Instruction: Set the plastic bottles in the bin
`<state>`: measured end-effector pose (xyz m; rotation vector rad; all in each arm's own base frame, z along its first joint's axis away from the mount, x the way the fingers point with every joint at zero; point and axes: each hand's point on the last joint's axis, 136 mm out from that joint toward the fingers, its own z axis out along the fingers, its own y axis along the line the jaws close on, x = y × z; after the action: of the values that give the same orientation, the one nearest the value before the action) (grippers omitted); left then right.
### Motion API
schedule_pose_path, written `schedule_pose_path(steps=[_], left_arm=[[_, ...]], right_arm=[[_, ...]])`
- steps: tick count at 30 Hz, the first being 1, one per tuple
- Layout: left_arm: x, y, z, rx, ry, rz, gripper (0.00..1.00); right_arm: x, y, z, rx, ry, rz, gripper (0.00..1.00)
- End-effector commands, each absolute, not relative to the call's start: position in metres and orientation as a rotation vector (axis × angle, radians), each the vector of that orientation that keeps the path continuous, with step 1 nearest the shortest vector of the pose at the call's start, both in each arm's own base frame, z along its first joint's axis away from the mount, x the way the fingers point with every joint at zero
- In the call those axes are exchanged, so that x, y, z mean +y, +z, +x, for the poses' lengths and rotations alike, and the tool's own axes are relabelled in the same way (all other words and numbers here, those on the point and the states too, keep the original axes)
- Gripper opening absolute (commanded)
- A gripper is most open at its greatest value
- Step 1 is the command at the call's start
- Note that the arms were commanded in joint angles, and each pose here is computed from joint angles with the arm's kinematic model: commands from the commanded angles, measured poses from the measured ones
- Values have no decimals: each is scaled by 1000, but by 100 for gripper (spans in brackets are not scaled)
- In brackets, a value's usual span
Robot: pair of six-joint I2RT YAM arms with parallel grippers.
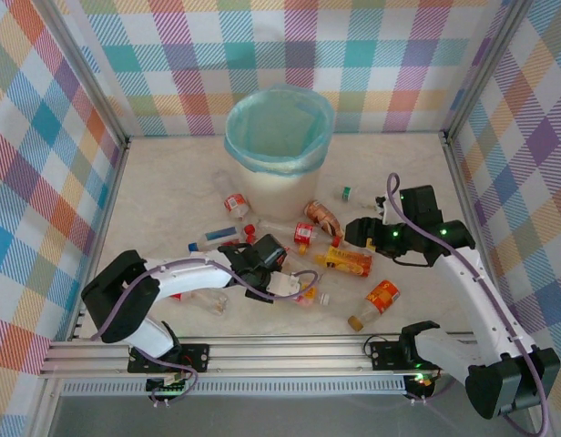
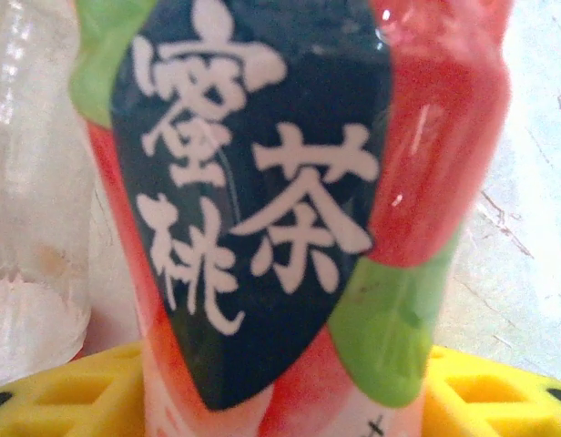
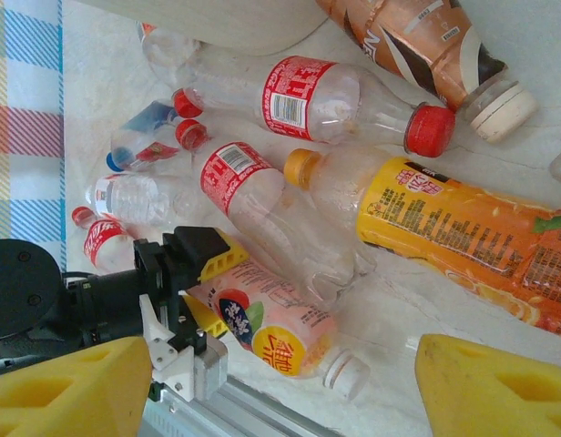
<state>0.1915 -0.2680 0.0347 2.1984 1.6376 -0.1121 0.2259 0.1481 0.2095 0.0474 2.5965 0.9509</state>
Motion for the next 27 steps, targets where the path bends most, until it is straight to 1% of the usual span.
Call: schedule_pose_path(steps=[1, 5, 8, 10, 15, 18, 23, 27], left_arm=[[-267, 56, 188, 1636, -157, 2167, 46], [-264, 85, 183, 1625, -186, 2094, 46], [-264, 119, 182, 1615, -211, 1969, 46], [-266, 153, 185, 1606, -254, 1824, 46], [-271, 253, 211, 1657, -420, 1296, 46], [-273, 297, 221, 1657, -518, 1067, 45], [-281, 340, 223, 1621, -697, 870, 45], [-293, 354, 217, 1604, -832, 844, 45]], right_arm=[[148, 231, 227, 2556, 936, -4, 76], [148, 252, 226, 2517, 932, -28, 76], [153, 279, 225, 2459, 969, -85, 76], [157, 303, 225, 2392, 1003, -133, 75], [172, 381, 231, 2127, 1105, -273, 73], [180, 429, 235, 1943, 1153, -347, 72], [193, 482, 247, 1789, 1208, -427, 68], [209, 502, 253, 1746, 1232, -506, 65]])
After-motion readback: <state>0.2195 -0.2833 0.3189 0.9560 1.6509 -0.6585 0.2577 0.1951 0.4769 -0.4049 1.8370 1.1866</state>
